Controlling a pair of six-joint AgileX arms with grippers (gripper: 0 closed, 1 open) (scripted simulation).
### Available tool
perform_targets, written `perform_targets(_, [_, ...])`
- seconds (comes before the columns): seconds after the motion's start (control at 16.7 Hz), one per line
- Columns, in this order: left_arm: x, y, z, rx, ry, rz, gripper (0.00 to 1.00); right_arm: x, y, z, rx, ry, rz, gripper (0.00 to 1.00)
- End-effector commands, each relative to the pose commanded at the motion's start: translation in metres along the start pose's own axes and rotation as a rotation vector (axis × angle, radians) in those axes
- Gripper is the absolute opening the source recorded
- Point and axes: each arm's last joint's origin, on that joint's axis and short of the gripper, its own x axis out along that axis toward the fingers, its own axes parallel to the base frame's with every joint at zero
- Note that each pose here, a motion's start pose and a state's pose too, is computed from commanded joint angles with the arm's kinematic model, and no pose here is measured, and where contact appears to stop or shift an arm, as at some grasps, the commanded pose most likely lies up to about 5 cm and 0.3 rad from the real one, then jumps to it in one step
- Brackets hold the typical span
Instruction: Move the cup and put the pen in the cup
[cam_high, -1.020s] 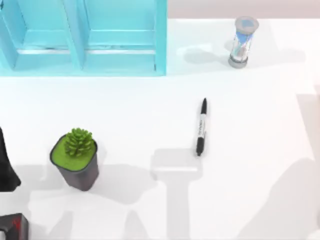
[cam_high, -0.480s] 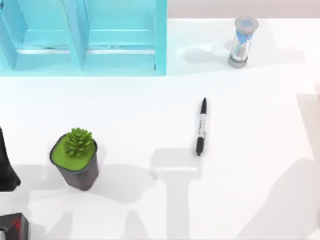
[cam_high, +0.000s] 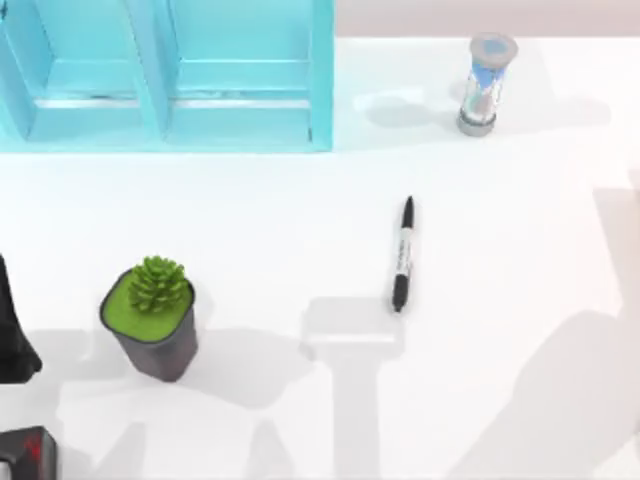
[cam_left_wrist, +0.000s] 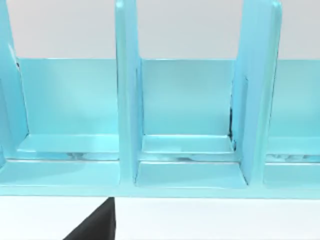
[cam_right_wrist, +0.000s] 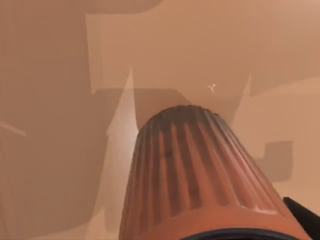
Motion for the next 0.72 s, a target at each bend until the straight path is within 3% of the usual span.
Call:
perform_targets(0.24, [0.000, 0.000, 0.000, 0.000, 0.000, 0.000, 1.00, -0.052, 0.051, 0.013, 0.008, 0.012, 0.004, 0.00])
perform_targets(0.48, [0.000, 0.000, 0.000, 0.000, 0.000, 0.000, 1.00, -0.113, 0.118, 0.003, -0.008, 0.028, 0.005, 0.00])
perform_targets(0.72, [0.000, 0.000, 0.000, 0.000, 0.000, 0.000, 1.00, -0.138, 0.141, -0.007, -0.009, 0.004, 0.002, 0.00])
